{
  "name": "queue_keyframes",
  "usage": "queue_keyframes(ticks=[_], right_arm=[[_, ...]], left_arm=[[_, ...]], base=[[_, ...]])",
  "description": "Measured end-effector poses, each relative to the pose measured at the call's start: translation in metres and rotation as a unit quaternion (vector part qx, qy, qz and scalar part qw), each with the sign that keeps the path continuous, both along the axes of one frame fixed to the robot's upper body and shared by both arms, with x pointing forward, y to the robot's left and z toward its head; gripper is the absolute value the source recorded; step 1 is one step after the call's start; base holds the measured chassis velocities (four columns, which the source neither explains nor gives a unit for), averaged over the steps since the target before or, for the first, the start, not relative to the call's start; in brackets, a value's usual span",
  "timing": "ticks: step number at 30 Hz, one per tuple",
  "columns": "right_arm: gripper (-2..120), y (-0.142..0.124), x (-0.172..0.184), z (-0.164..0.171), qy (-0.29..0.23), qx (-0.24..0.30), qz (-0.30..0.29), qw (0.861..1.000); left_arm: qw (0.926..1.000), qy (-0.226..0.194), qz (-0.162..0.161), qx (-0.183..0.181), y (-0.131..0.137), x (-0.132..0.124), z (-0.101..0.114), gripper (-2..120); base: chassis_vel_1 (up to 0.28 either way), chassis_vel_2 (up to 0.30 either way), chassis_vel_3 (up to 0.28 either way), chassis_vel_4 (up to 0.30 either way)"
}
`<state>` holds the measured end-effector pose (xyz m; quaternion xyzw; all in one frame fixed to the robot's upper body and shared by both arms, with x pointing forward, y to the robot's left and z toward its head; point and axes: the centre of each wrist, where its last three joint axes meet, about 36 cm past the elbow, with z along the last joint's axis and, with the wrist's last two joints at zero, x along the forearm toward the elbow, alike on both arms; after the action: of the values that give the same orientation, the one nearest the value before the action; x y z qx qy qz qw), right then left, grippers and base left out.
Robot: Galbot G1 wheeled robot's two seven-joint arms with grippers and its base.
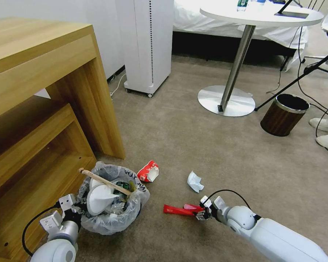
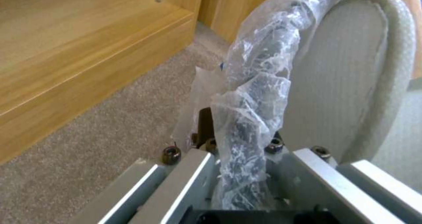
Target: Pick up the trash bin and place the garbage on the floor into it.
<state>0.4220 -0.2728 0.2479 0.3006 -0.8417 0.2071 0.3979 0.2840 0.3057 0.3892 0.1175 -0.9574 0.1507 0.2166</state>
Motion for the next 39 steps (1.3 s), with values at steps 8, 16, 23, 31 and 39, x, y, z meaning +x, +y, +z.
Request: queue_keyframes(ticks=[8,16,23,31,39], right_arm=[[61,0.003,-0.006,-0.014,-0.004,-0.001,0.005,1.0],[39,0.013,-0.01,-0.026,-0.006,-0.005,0.008,1.0],[14,0.019,-0.012,-0.028,-0.014,-0.003,0.012,1.0],[0,0.017,-0.017,-0.023,-0.024,0.009,0.014,1.0],[0,0.017,-0.025,-0.013,-0.043,0.05,0.014,0.998]], left_arm=[[1.0,-0.002,0.0,-0.003,-0.003,0.0,-0.001,1],[1.0,-0.004,0.001,-0.003,-0.004,-0.001,-0.002,1],[1.0,-0.004,0.002,-0.002,-0.002,0.001,-0.004,1],[1.0,-0.004,-0.001,-0.006,-0.005,0.007,-0.008,1],[1.0,-0.004,-0.002,-0.004,-0.002,0.009,-0.008,1]], base=[[0.0,0.0,0.0,0.0],[0.0,0.0,0.0,0.0],[0.0,0.0,0.0,0.0],[0.0,0.0,0.0,0.0],[0.0,0.0,0.0,0.0]])
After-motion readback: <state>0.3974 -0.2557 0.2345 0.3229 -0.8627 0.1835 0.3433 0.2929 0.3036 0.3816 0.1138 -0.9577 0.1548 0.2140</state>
